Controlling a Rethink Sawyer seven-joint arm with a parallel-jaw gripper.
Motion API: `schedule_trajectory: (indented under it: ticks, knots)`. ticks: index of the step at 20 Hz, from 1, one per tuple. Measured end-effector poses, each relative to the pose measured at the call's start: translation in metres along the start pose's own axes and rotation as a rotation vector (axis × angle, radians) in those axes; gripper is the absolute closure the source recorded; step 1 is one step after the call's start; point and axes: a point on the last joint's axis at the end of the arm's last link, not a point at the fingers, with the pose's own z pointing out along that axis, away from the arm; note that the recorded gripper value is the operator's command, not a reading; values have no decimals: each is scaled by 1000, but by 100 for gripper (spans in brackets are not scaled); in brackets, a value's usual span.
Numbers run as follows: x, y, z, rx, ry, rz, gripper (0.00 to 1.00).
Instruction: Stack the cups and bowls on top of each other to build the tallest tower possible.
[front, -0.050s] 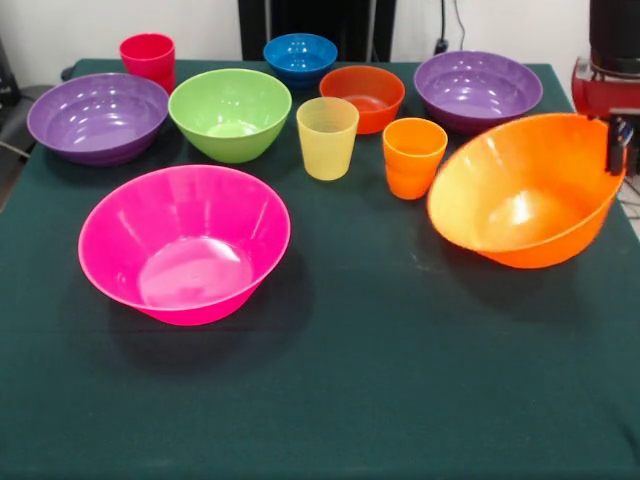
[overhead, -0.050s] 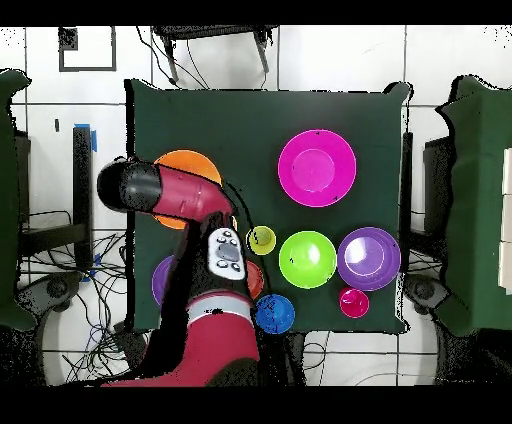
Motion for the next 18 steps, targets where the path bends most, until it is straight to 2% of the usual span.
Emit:
schedule_trajectory:
  ticks: [1, 2, 3, 6, 11, 12, 15, 16, 18]
  knots:
    - [-3, 1, -5, -21, 19, 23, 100]
    - [-10, 4, -17, -79, 75, 87, 100]
    - [-12, 5, -21, -104, 102, 114, 100]
    - [-21, 9, -41, -218, 212, 223, 100]
    - [-27, 8, -55, -363, 347, 303, 100]
    - [-28, 3, -55, -411, 386, 319, 100]
    - [-28, -6, -50, -474, 438, 336, 100]
    - [-24, -16, -44, -541, 503, 348, 100]
    - [-18, -25, -40, -592, 552, 352, 100]
